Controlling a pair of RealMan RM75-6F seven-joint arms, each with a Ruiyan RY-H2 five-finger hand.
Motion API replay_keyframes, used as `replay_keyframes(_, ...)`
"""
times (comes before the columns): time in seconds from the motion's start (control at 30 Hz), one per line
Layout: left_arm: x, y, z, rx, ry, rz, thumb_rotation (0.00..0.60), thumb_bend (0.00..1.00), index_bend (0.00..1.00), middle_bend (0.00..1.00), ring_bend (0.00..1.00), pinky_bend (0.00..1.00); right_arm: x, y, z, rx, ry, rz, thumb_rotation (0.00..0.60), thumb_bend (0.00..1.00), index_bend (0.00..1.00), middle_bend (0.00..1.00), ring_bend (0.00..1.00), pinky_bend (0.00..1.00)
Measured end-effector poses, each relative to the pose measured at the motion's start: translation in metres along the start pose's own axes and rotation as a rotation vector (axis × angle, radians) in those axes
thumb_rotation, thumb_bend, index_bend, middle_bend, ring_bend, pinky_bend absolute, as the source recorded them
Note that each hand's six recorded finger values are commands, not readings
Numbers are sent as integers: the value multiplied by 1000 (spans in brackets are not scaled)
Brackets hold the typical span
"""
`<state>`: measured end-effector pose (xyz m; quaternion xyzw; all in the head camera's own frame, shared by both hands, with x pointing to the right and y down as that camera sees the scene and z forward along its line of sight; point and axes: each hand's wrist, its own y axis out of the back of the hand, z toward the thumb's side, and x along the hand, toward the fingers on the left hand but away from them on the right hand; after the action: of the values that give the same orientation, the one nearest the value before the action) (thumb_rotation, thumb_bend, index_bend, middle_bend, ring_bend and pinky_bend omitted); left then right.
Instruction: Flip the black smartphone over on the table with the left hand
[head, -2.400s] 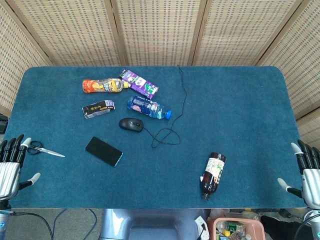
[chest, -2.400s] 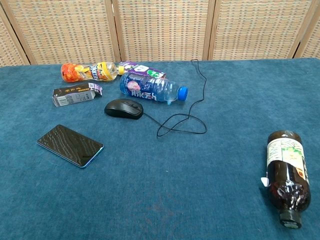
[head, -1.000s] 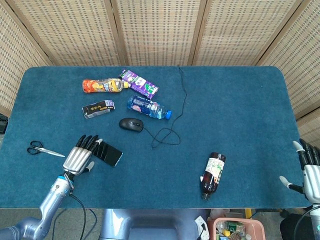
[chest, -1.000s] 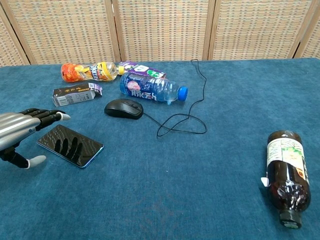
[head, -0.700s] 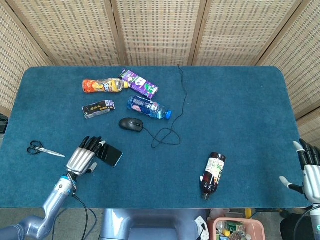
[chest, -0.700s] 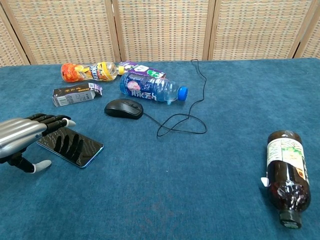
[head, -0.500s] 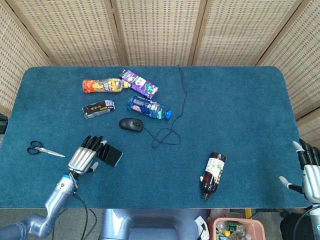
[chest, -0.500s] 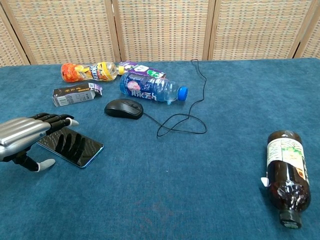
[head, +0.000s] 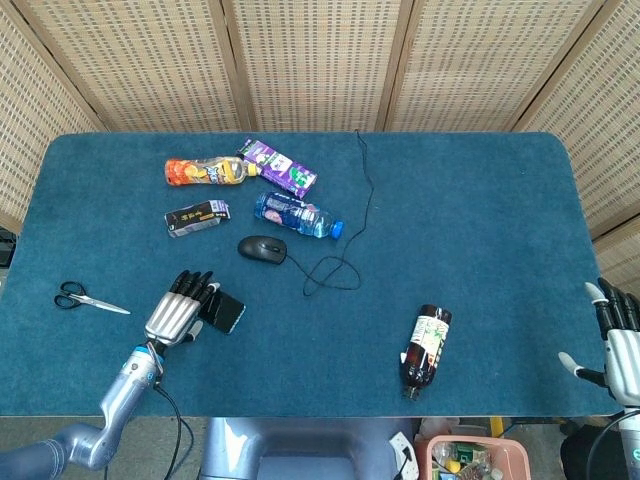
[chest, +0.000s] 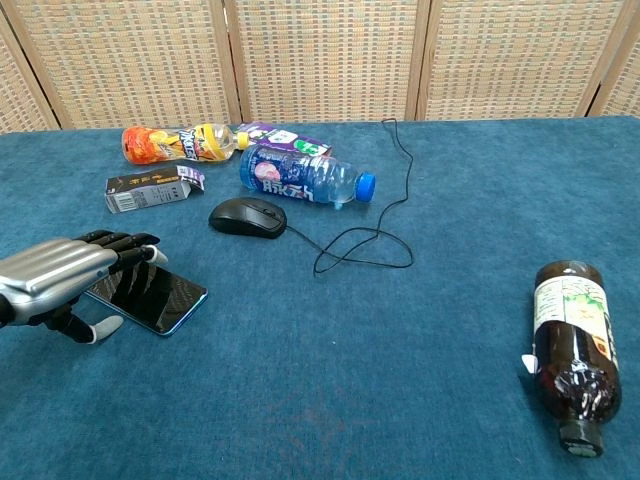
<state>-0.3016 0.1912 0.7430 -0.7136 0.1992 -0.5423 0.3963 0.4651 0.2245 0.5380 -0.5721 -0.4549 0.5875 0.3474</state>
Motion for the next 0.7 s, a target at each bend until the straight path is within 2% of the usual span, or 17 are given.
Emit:
replay_keyframes(0.17,1,1,2,-2,-8,17,600,538,292,0,0,0,0,0,-1,-2,-1,0,600,0,0,0,0,0)
replay_keyframes(0.37,1,2,1,-10,-14,44,600,598,339,0,0,0,0,1,0,-4,1,-2,600,0,0,0,0,0)
replay_keyframes(0.53,1,6,0,-24,-16,65,600,710,408,0,0,0,0,0,0,-4,1,0,600,0,0,0,0,0)
replay_keyframes(0.63,4,11,0,-10,-23,71,600,714,425,0,0,0,0,0,0,-4,2,2,600,0,0,0,0,0)
replay_keyframes(0.7,6,14,0,4,-28,72,600,714,401,0,0,0,0,-1,0,-3,2,5,600,0,0,0,0,0)
